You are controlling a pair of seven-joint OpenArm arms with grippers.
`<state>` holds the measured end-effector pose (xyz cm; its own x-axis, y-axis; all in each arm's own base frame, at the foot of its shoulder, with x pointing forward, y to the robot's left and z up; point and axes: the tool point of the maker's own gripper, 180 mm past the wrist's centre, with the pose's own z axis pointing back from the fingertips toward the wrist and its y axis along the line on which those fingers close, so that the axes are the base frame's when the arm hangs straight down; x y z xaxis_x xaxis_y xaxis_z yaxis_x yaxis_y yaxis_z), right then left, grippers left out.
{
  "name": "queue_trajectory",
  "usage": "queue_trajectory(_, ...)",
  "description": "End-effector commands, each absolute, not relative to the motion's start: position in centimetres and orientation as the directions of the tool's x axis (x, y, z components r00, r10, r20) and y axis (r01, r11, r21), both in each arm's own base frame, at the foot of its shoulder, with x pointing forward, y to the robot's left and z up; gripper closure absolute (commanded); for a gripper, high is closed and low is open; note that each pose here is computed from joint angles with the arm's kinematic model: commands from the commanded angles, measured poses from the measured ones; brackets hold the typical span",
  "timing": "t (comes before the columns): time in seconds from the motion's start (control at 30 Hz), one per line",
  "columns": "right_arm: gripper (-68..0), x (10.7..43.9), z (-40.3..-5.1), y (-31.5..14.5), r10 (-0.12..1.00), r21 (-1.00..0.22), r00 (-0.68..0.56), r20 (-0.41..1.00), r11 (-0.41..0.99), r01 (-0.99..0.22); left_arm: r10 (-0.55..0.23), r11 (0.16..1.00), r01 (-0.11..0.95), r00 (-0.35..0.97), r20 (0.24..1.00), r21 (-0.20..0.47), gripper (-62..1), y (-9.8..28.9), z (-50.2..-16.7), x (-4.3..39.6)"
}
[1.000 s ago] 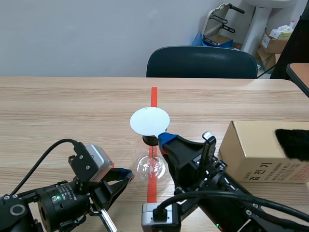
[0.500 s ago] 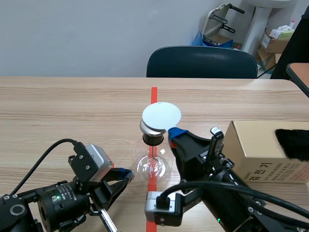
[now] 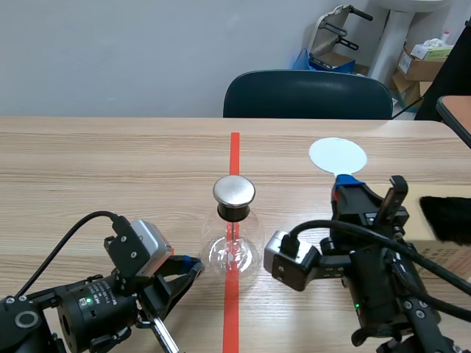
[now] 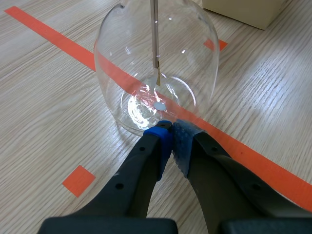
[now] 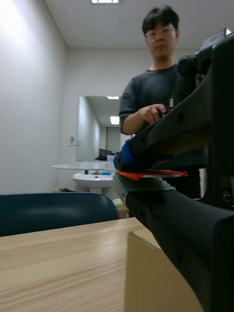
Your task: Do the electroscope experiment
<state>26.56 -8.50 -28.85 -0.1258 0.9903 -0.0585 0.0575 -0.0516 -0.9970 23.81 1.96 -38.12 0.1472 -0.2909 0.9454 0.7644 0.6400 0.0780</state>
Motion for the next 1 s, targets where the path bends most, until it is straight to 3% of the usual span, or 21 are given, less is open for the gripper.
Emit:
queue_trajectory(0.0, -0.9, 27.1, -27.4, -9.1, 0.993, -0.993, -0.098, -0.061, -0.051, 0.103, -0.264, 0.64, 0.765, 0.126, 0.956, 0.076, -2.7, 1.4, -37.2, 24.0)
queue_trajectory(0.2, -0.9, 27.1, -27.4, -10.7, 0.999, -0.993, -0.014, -0.052, -0.051, 0.103, -0.264, 0.64, 0.765, 0.126, 0.956, 0.076, -2.7, 1.4, -37.2, 24.0)
queue_trajectory(0.5, -0.9, 27.1, -27.4, -10.7, 0.999, -0.993, -0.015, -0.052, -0.051, 0.103, -0.264, 0.64, 0.765, 0.126, 0.956, 0.076, -2.7, 1.4, -37.2, 24.0)
queue_trajectory(0.97, -0.9, 26.0, -27.8, -4.5, 0.931, -0.993, -0.355, -0.084, -0.051, 0.103, -0.264, 0.64, 0.765, 0.126, 0.956, 0.076, -2.7, 1.4, -37.2, 24.0)
